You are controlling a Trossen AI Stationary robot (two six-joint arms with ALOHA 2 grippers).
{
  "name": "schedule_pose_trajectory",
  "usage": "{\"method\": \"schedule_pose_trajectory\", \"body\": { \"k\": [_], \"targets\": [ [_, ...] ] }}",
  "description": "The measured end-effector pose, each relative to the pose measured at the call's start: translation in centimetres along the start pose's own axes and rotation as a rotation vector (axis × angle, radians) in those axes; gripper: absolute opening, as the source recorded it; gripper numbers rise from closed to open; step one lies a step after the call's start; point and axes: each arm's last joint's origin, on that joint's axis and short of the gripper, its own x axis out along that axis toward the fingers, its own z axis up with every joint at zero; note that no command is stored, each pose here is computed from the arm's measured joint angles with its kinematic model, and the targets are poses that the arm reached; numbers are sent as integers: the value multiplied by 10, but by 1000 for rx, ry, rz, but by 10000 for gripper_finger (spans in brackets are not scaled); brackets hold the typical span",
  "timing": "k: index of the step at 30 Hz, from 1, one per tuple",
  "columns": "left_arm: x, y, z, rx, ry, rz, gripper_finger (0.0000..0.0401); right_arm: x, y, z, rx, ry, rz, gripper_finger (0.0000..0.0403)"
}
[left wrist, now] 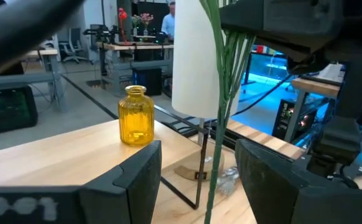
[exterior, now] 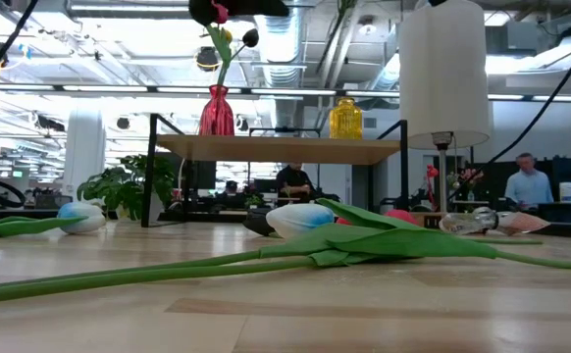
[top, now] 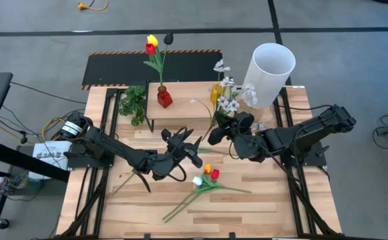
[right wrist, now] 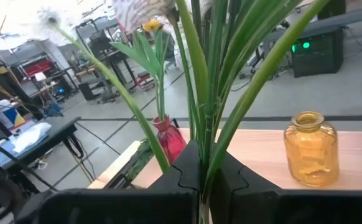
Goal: Pick and place flowers into a vace then onto a shelf
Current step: Put the white flowers into the red vase on the shelf
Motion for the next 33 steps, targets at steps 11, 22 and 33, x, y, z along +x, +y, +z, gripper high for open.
{"method": "schedule_pose_trajectory", "body": {
  "k": [11, 22, 33],
  "targets": [
    [12, 5, 1, 9, 2, -1, 195, 8, -1, 4, 37, 7, 12, 0],
    [14, 6, -4, 82, 33, -17, 194, 18, 12, -13, 9, 11, 35, 0],
    [14, 6, -8, 119, 54, -45, 194, 17, 14, -14, 7, 44, 86, 0]
  ]
}}
